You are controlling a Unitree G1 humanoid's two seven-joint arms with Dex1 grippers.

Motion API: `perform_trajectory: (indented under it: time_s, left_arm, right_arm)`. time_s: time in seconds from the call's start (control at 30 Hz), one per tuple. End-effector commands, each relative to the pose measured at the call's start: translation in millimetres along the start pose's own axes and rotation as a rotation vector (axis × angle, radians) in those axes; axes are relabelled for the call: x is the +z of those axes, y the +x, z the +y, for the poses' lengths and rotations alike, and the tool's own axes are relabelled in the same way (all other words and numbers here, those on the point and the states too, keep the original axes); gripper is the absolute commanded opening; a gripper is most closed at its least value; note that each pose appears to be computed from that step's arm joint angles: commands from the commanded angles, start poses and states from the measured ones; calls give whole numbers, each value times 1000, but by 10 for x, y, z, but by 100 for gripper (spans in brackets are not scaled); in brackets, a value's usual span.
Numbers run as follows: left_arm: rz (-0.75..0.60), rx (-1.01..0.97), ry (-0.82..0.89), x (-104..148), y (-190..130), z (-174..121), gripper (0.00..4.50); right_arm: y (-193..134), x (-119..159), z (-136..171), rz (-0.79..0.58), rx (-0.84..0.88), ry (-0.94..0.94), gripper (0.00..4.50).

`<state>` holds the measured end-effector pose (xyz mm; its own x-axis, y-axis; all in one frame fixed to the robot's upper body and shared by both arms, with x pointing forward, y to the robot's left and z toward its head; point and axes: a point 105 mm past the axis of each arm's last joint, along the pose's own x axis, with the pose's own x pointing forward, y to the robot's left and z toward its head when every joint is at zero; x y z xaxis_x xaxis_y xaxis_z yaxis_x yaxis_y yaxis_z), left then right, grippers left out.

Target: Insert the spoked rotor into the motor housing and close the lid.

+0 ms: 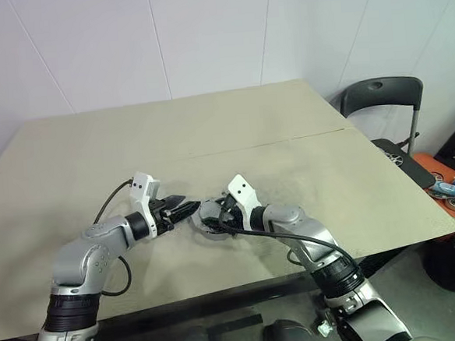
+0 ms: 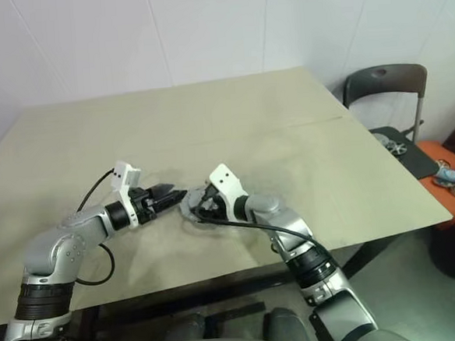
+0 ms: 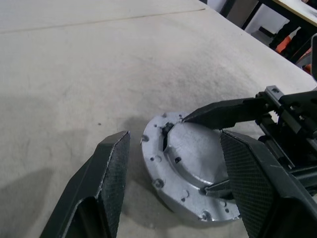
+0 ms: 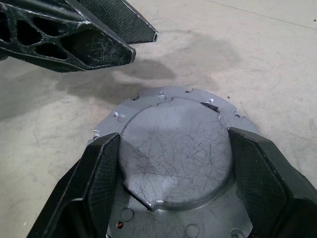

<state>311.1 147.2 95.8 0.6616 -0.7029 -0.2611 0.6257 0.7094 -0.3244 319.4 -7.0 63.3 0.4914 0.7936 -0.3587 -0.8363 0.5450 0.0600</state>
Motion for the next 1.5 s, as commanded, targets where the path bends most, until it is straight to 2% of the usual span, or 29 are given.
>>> perform_trajectory:
  time_s: [0.03, 0.13, 0.37, 0.53, 0.83, 1.13, 1.33, 1.5]
  left_arm:
    - [-26, -3, 39, 96, -22, -17, 307]
    - [-27, -3, 38, 93, -15, -22, 307]
    - [-38, -2, 39, 117, 19, -16, 307]
    - [-46, 1, 40, 131, 20, -7, 307]
    - [-44, 16, 37, 114, -22, 5, 307]
    - [-42, 19, 33, 97, -23, 0, 307]
    - [-44, 19, 35, 100, -20, 5, 307]
    - [-45, 15, 36, 107, -17, 1, 307]
  right_arm:
    - [-78, -5, -25, 14, 44, 24, 303]
    - [-136, 84, -87, -3, 73, 69, 303]
    - [-219, 318, -62, -41, 154, 6, 303]
    - [-162, 230, -39, -8, 136, -44, 303]
    - [-65, 149, -68, 6, 90, -23, 303]
    - [-100, -96, -108, 77, 91, -40, 303]
    - [-141, 21, -187, 33, 88, 50, 303]
    - [-168, 98, -106, 15, 142, 53, 303]
